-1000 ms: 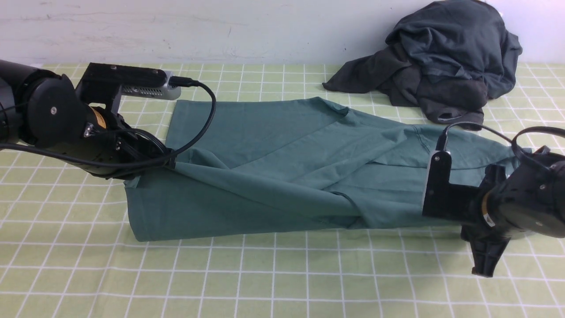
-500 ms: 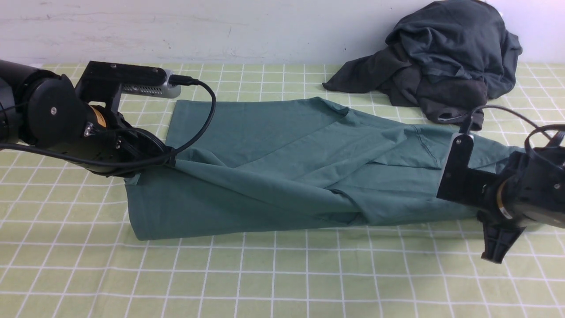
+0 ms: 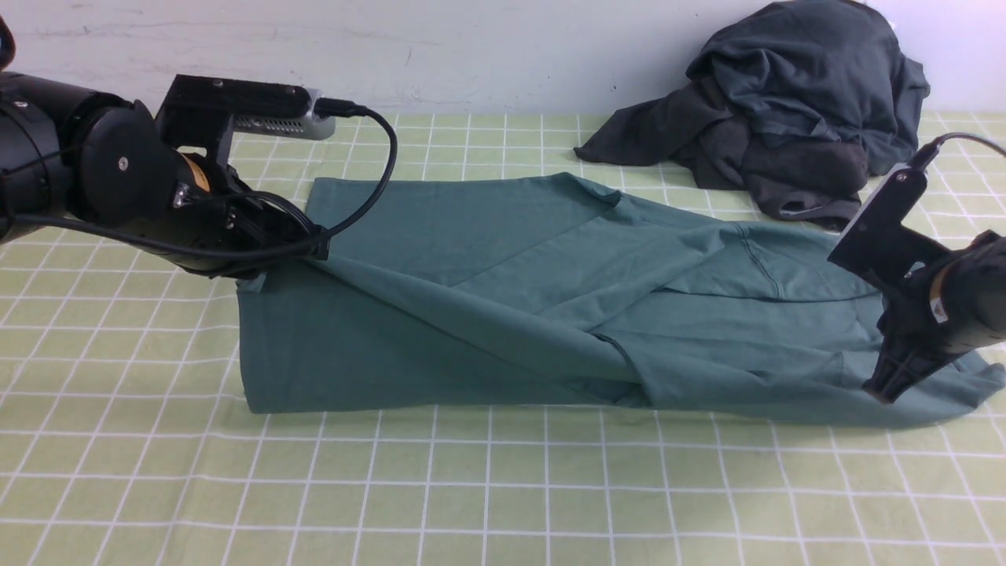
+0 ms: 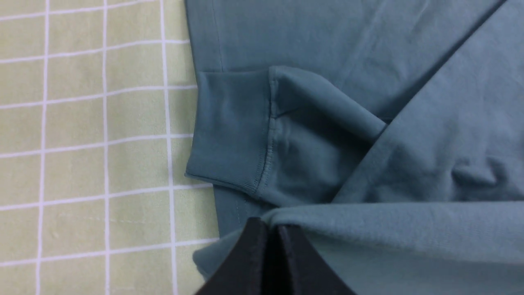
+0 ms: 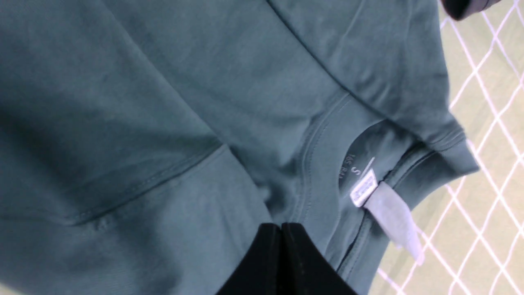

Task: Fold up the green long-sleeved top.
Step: Use both arms simultaneously to clamp the lower edge of the clothing fabric

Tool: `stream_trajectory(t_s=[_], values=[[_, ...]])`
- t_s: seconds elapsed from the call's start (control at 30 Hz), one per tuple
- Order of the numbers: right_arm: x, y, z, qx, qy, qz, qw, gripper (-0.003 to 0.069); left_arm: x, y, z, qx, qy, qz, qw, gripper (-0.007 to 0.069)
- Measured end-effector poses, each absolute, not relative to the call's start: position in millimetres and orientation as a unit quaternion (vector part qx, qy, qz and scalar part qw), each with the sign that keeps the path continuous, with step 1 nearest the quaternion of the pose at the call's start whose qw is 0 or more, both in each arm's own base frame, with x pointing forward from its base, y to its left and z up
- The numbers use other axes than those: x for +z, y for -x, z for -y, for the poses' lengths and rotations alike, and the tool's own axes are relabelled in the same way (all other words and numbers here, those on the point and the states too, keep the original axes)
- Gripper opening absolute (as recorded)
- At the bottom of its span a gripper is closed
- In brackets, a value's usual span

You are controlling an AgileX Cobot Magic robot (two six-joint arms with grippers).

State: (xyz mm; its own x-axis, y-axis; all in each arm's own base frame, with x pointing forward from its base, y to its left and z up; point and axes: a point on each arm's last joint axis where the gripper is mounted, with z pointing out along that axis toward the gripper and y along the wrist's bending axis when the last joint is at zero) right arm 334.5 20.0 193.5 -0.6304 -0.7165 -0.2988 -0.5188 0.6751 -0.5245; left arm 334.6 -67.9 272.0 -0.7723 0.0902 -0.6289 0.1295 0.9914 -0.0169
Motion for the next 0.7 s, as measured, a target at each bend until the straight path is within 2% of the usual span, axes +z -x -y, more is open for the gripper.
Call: stream_trajectory(t_s=[0.03, 0.13, 0.3, 0.5, 0.7], values=[[193, -334, -20, -0.197, 0.351, -0.882, 0.245, 0.0014, 271, -335, 68, -0.029, -0.058, -0.942, 0.330, -0.0001], [191, -330, -18, -0.198, 0.361, -0.885, 0.217, 0.0107, 268, -335, 68, -0.027, -0.059, -0.945, 0.321, -0.0001], [185, -318, -17, -0.183, 0.403, -0.886, 0.138, 0.0232, 266, -336, 68, -0.025, -0.060, -0.946, 0.318, -0.0001], [174, -303, -23, -0.127, 0.500, -0.853, 0.079, 0.0246, 266, -337, 68, -0.025, -0.060, -0.946, 0.318, -0.0001], [164, -302, -24, -0.129, 0.520, -0.835, 0.127, 0.0249, 266, -337, 68, -0.025, -0.061, -0.946, 0.318, -0.0001]])
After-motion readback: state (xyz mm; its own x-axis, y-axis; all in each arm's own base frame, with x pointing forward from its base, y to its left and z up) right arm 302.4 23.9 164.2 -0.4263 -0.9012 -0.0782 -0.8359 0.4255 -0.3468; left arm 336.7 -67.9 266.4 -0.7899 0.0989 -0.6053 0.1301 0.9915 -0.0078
